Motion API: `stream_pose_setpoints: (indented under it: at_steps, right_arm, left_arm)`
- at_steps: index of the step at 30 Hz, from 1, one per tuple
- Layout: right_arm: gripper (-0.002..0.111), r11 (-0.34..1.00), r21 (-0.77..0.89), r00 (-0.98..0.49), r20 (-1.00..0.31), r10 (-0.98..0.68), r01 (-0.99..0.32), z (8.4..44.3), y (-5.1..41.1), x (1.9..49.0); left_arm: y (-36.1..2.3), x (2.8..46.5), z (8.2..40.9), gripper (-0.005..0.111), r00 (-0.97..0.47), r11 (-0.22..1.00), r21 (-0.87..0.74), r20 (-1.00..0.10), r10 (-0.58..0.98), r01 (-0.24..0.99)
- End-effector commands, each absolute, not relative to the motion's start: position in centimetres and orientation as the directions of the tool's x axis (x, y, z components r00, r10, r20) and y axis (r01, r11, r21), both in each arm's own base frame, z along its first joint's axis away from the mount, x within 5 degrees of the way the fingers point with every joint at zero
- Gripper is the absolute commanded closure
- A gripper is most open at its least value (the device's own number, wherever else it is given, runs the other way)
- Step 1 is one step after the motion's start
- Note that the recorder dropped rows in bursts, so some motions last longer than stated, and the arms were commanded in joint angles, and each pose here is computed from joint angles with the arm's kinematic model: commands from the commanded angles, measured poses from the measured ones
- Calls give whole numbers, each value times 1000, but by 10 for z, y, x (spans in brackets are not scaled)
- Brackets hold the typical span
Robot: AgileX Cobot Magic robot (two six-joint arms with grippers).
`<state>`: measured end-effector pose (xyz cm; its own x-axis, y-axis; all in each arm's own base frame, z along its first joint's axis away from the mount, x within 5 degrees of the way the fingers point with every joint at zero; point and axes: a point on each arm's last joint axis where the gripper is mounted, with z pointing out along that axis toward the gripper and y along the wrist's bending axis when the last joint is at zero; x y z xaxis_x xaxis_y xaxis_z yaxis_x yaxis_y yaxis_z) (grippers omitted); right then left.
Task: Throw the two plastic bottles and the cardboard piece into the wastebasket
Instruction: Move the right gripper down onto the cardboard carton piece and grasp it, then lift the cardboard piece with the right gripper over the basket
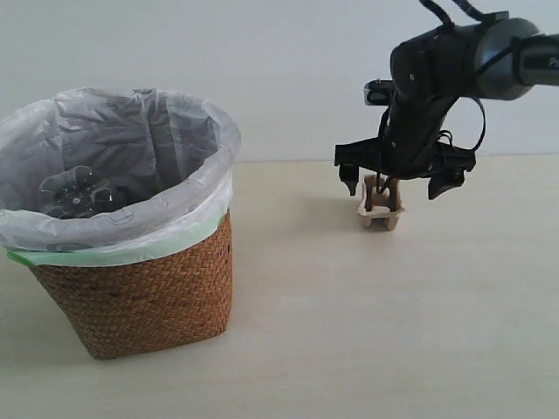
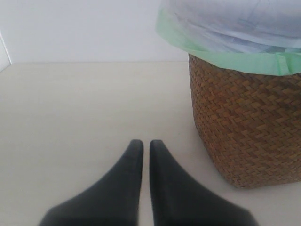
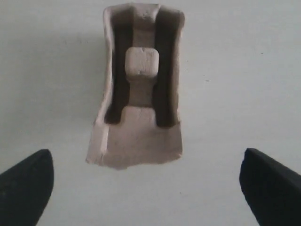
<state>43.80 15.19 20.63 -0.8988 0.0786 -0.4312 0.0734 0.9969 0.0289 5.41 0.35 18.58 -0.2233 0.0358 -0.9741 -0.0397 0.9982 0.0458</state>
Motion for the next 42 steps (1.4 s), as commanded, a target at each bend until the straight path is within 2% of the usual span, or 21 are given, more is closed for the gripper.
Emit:
stream_pose_setpoints:
  at_steps: [1,8,16,17,18,19,21,22,25,29,32,38,42]
  right_arm:
    - [11,997,63,-864,-498,75,50,193,151,454]
    - [11,993,70,-859,-498,117,94,171,133,472]
    - [11,995,82,-859,-504,91,57,138,138,481]
    - [15,995,80,-860,-504,85,52,134,138,482]
    - [20,996,78,-859,-506,78,44,133,139,482]
    - [31,996,79,-856,-511,76,41,133,139,483]
    - [47,996,81,-854,-514,76,40,133,139,483]
    - [59,996,81,-854,-514,76,40,133,139,483]
    - [109,999,43,-869,-494,26,5,132,138,481]
    - [108,1000,6,-890,-457,-17,-22,136,135,476]
    - [108,999,-24,-894,-446,-43,-36,154,132,471]
    - [108,982,-189,-891,-443,-103,-19,218,112,453]
    - [108,911,-400,-889,-446,-102,96,281,83,426]
  left_arm:
    - [3,54,185,102,-219,999,39,-975,31,-33]
    - [3,54,185,102,-219,999,39,-975,31,-33]
    - [3,54,185,102,-219,999,39,-975,31,-33]
    - [3,54,185,102,-219,999,39,-975,31,-33]
    - [3,54,185,102,-219,999,39,-975,31,-33]
    - [3,54,185,102,-219,999,39,-975,31,-33]
    - [3,54,185,102,-219,999,39,-975,31,-33]
    - [3,54,185,102,-219,999,39,-975,31,-33]
    - [3,54,185,102,-219,999,39,-975,31,-33]
    - [3,54,185,102,-219,999,39,-975,31,-33]
    - [3,54,185,102,-219,999,39,-975,31,-33]
    - [3,54,185,102,-219,999,39,-975,31,-33]
    - [3,54,185,102,-219,999,39,-975,31,-33]
